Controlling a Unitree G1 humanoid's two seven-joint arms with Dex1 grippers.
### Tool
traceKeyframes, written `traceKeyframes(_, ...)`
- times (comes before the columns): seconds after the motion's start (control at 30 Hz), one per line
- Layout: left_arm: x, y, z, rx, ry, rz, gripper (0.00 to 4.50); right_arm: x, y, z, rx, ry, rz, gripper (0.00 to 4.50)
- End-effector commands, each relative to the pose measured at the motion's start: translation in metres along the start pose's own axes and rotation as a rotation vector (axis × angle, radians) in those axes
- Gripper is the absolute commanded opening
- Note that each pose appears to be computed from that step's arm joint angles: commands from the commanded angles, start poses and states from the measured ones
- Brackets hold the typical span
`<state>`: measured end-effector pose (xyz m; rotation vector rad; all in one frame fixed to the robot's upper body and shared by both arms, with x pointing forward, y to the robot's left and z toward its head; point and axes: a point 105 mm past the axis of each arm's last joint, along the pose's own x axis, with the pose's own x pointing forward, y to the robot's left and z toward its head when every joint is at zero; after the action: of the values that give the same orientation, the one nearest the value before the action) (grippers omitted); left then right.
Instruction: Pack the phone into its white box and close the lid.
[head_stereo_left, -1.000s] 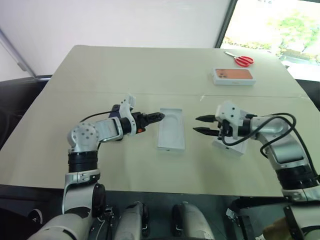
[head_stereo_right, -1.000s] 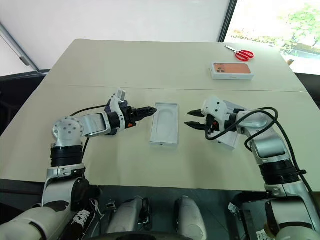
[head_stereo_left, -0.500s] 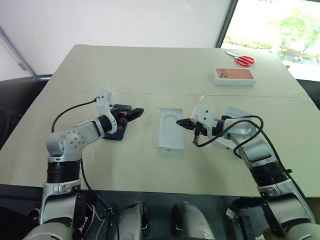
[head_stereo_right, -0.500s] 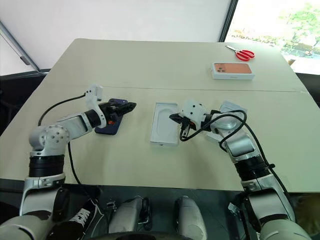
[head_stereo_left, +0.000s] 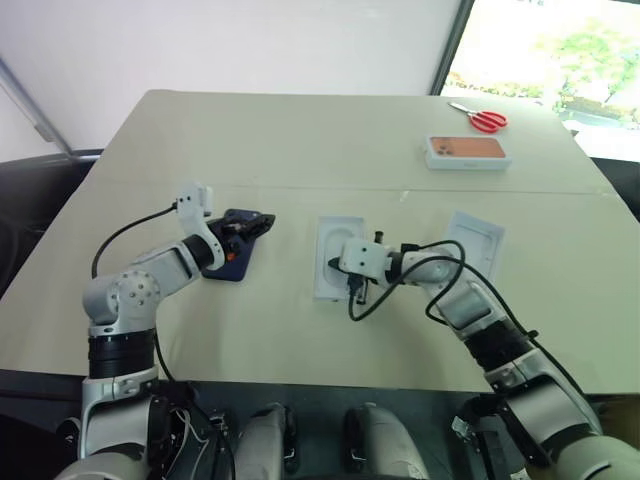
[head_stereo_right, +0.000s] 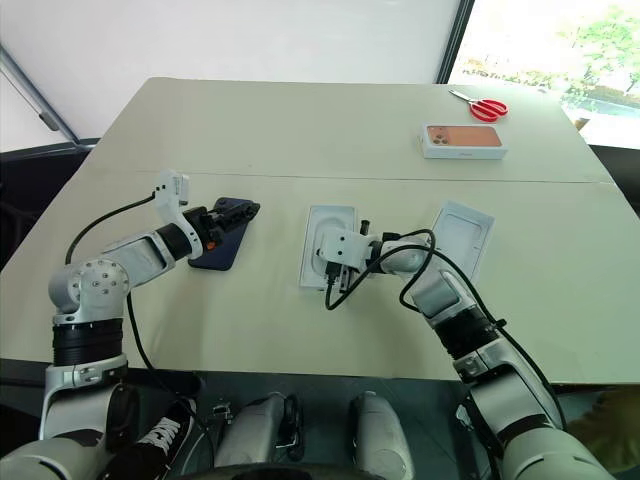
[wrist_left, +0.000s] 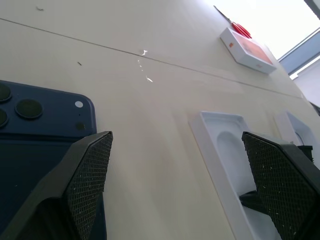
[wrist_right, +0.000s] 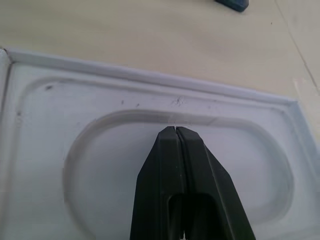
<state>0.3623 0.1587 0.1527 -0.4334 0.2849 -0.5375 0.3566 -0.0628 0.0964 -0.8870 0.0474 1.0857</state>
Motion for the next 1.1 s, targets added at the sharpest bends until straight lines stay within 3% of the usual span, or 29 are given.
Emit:
traceKeyframes(0.03, -0.006, -0.004, 0.018, 0.03, -0.069, -0.006, 4.37, 0.002, 0.005, -0.003, 0.013, 0.01, 0.03, 0.03)
traceKeyframes(0.17, -0.007, -0.001, 0.018, 0.041, -0.064, 0.004, 4.37, -0.003, 0.01, -0.003, -0.001, -0.003, 0.066, 0.03)
traceKeyframes(0.37, -0.019, 0.003, 0.013, 0.053, -0.019, -0.029, 4.37, -0.013, -0.027, 0.011, 0.078, -0.075, -0.066, 0.03)
traceKeyframes(0.57, -0.042, 0.03, 0.031, 0.088, 0.019, 0.001, 4.37, -0.015, -0.064, 0.057, 0.111, -0.234, -0.165, 0.03)
traceKeyframes(0.93, -0.065, 0.089, 0.034, -0.07, 0.102, 0.06, 4.37, 0.068, -0.032, 0.103, 0.101, -0.27, -0.108, 0.03)
traceKeyframes(1.1, -0.053, 0.09, 0.019, -0.183, 0.167, -0.013, 4.37, 0.093, -0.018, 0.091, 0.025, -0.143, -0.098, 0.03)
